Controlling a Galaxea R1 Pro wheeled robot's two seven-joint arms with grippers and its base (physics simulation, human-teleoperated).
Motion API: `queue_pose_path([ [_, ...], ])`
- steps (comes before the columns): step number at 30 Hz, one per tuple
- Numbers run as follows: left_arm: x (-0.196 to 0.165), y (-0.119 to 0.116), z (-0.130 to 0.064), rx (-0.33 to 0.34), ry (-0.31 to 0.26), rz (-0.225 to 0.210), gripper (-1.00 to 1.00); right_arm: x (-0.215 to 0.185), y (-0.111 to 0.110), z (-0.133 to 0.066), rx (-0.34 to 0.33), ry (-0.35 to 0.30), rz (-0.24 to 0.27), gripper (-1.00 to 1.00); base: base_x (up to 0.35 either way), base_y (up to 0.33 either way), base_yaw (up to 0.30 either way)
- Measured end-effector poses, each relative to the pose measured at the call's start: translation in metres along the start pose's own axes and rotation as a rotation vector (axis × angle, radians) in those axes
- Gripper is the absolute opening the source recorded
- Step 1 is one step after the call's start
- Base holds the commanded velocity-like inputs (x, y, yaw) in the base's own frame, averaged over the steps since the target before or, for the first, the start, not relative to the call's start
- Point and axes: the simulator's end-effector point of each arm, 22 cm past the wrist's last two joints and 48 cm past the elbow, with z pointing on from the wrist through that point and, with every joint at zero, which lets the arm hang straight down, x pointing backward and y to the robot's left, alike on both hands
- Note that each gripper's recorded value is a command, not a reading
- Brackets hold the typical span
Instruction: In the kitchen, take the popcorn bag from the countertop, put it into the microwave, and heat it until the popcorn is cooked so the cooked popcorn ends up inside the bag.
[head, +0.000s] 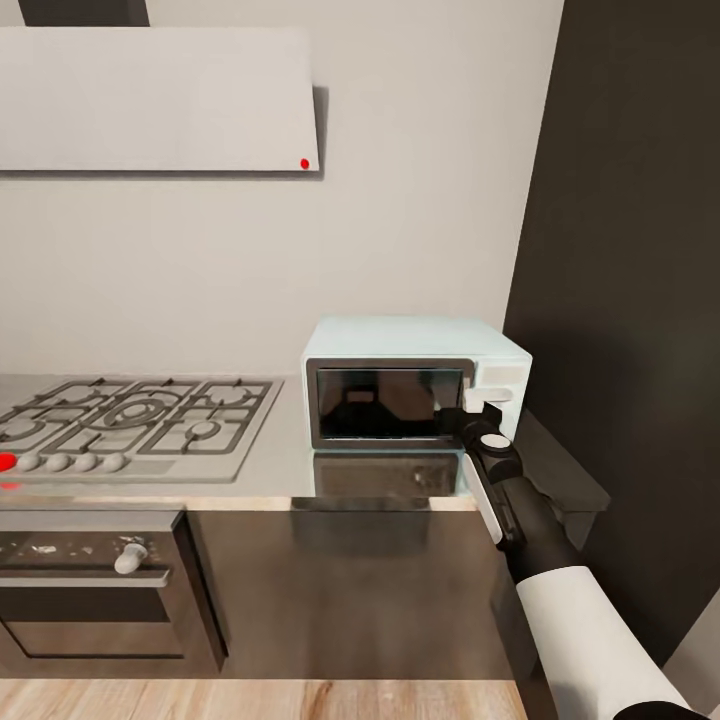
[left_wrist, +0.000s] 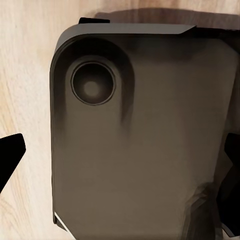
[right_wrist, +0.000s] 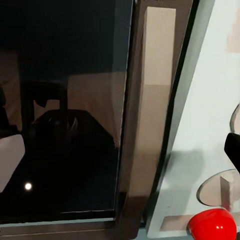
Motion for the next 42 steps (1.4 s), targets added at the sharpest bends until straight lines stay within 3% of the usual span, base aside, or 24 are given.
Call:
queue_pose_path([
  [13, 0.0, 0.0, 0.0, 0.0, 0.0, 0.0, 1.0, 0.002, -0.013, 0.002, 0.019, 0.001, -0.013, 1.0, 0.0, 0.0, 0.0],
  [39, 0.0, 0.0, 0.0, 0.0, -0.001, 0.0, 1.0, 0.002, -0.012, -0.004, 0.018, -0.006, -0.015, 1.0, 0.031, 0.0, 0.0],
  [40, 0.0, 0.0, 0.0, 0.0, -0.001, 0.0, 1.0, 0.002, -0.012, -0.004, 0.019, -0.005, -0.016, -1.0, 0.0, 0.0, 0.0],
  [42, 0.0, 0.0, 0.0, 0.0, -0.001, 0.0, 1.0, 0.003, -0.008, -0.004, 0.004, 0.0, 0.0, -1.0, 0.0, 0.0, 0.0],
])
